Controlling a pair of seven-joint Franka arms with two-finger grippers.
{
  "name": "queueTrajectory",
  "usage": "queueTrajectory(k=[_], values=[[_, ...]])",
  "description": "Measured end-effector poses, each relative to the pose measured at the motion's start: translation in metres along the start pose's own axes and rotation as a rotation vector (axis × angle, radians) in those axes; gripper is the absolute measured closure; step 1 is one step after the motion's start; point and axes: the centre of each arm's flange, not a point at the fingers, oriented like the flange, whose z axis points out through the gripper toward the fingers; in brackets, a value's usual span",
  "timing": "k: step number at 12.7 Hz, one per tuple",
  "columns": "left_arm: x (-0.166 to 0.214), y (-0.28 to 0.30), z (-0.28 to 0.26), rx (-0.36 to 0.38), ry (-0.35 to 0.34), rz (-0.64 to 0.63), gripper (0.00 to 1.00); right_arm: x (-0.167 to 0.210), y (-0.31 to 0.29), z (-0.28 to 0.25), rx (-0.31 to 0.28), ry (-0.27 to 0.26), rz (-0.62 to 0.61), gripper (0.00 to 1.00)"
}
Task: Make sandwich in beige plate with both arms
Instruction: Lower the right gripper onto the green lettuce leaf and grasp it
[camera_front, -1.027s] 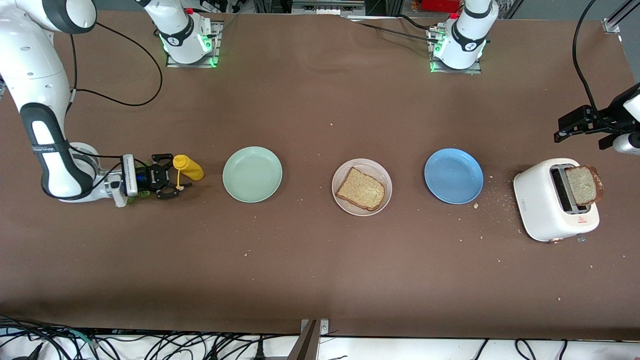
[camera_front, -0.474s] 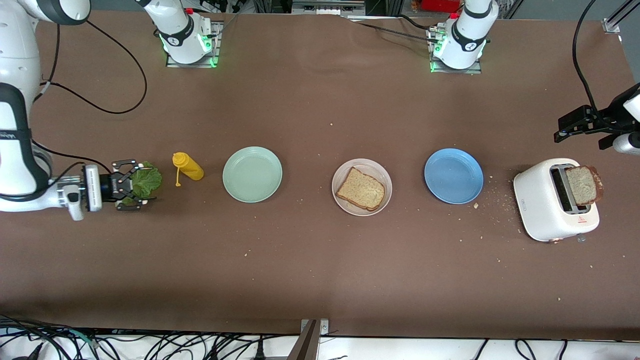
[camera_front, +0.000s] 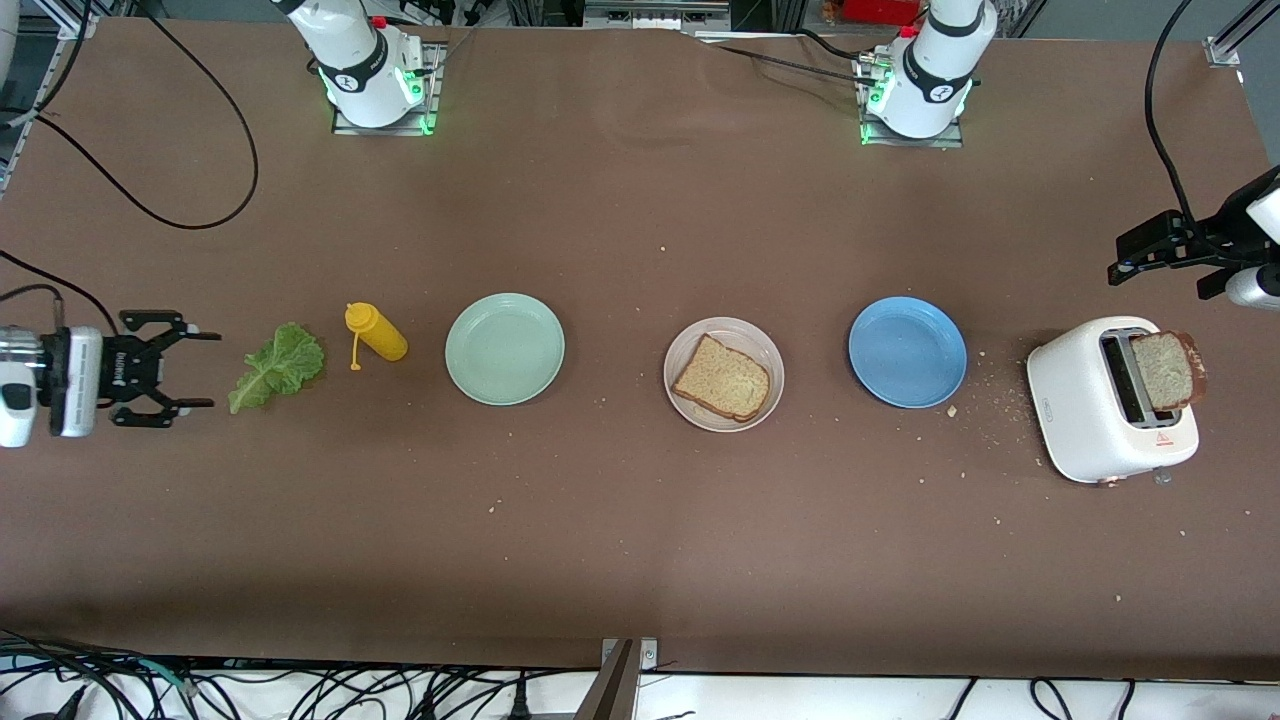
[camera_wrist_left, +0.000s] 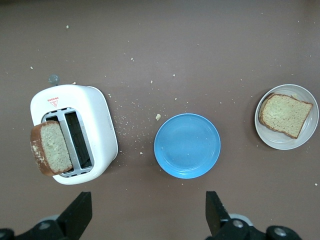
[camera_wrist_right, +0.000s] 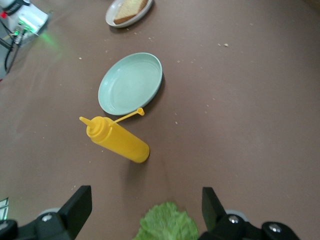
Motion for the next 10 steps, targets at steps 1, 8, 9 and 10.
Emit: queueTrajectory(k=[1, 8, 9, 10], values=[[0.0, 0.0, 0.0, 0.0, 0.0, 0.0, 0.0, 0.003, -0.005, -0.011, -0.025, -0.066, 0.069, 0.02], [0.0, 0.0, 0.0, 0.0, 0.0, 0.0, 0.0, 0.103, -0.045, -0.012, -0.34, -0.455, 0.515, 0.02], [0.0, 0.0, 0.0, 0.0, 0.0, 0.0, 0.0, 0.1, -0.042, 0.003, -0.367, -0.455, 0.544, 0.02], [0.0, 0.0, 0.0, 0.0, 0.0, 0.0, 0.0, 0.089, -0.037, 0.023, -0.4, -0.442, 0.554, 0.02]])
